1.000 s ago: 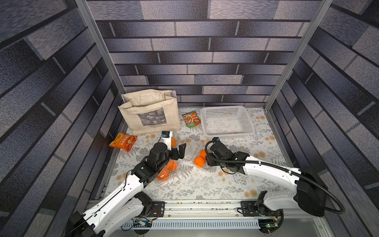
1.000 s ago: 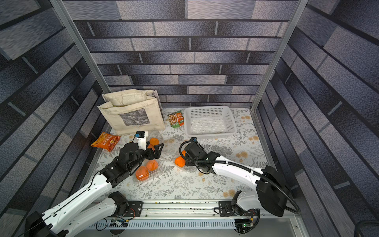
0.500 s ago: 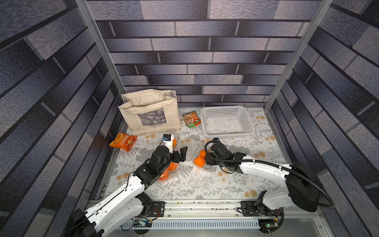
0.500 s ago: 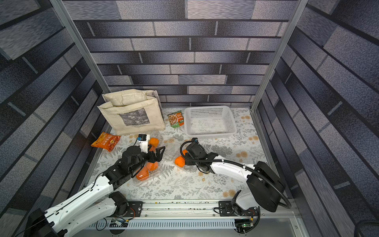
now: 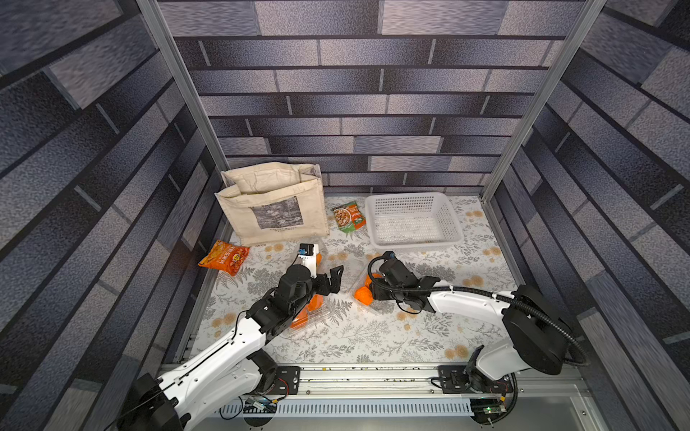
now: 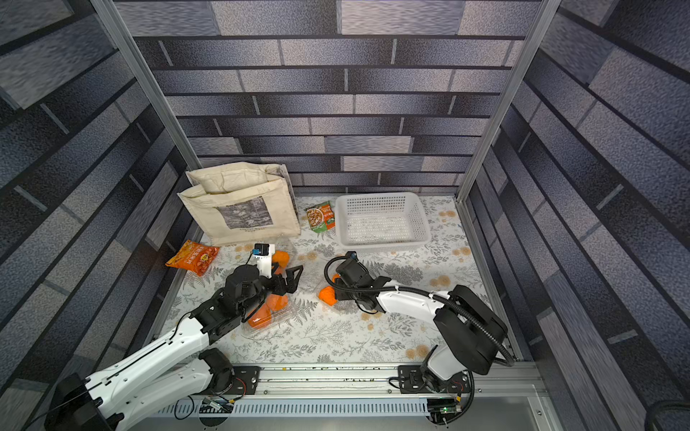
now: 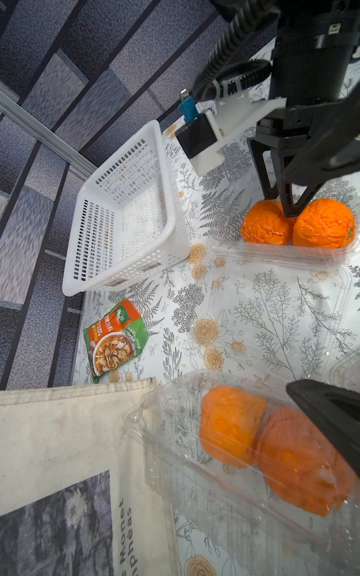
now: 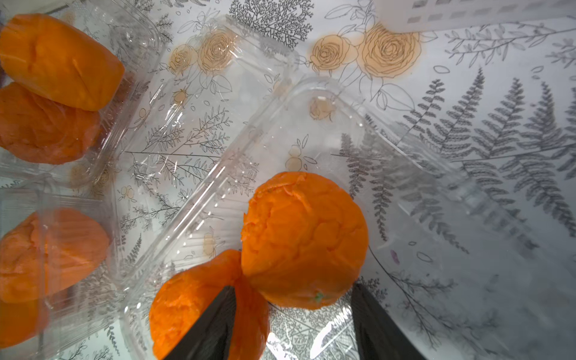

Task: Take oranges out of containers
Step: Pick up the orange from the packing box.

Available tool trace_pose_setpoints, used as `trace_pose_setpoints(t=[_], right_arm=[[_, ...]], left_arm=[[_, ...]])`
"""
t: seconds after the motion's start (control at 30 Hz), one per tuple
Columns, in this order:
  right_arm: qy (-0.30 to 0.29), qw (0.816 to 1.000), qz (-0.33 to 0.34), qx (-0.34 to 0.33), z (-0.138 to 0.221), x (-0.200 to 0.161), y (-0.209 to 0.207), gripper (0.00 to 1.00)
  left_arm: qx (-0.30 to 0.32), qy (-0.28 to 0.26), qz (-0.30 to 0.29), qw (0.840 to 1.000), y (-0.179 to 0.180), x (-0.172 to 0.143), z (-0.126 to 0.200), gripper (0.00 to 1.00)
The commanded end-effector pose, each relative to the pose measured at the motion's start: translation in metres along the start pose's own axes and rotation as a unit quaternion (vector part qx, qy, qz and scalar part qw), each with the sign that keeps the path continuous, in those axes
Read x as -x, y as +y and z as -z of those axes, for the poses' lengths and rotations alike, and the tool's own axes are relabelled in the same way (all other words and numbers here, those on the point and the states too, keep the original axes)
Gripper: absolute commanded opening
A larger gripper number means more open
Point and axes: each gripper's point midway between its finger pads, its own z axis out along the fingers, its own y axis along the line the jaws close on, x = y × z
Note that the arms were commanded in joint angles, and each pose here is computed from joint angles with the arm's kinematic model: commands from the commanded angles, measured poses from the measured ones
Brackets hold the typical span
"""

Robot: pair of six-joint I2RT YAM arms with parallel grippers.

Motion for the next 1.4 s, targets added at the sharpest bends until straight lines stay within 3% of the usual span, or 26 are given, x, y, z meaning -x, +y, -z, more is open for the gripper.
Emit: trace_pose_setpoints(t=[0.0,0.43,0.5,0.6,0.67,1.03,1.37], right_arm=[[-0.008,1.0,-0.008,0.009,-0.003,0.009,0.005,0.62],[-0.004,1.0,-0.008,-0.019,-0.021,0.011,-0.001,0.63],[-0.006,1.0,-0.008,-0.025,-0.023,0.012,-0.003,0.59],[-0.013,0.999,-0.007,-0.029,-0.023,0.014,-0.005,0.39],[-0.018,0.999,-0.004,-0.027,-0.021,0.016,-0.005,0.35],[-0.043,0.999,0.013,-0.031,-0.002,0.028,-0.005,0.24],[-0.079,0.996,0.017,-0.024,0.037,0.049,0.0,0.24]], left_arm=[[0.002,-0.002,0.01,1.0,0.002,-0.004,-0.002,1.0],[-0.009,0.007,0.008,1.0,-0.005,-0.01,-0.002,1.0],[-0.007,0.008,0.008,1.0,-0.004,-0.011,-0.001,1.0],[-0.007,0.009,0.007,1.0,-0.003,-0.012,0.0,1.0],[-0.007,0.009,0.008,1.0,-0.003,-0.013,0.001,1.0],[-0.015,0.011,0.009,1.0,-0.006,-0.014,-0.002,1.0],[-0.021,0.014,0.007,1.0,-0.01,-0.014,-0.006,1.0]])
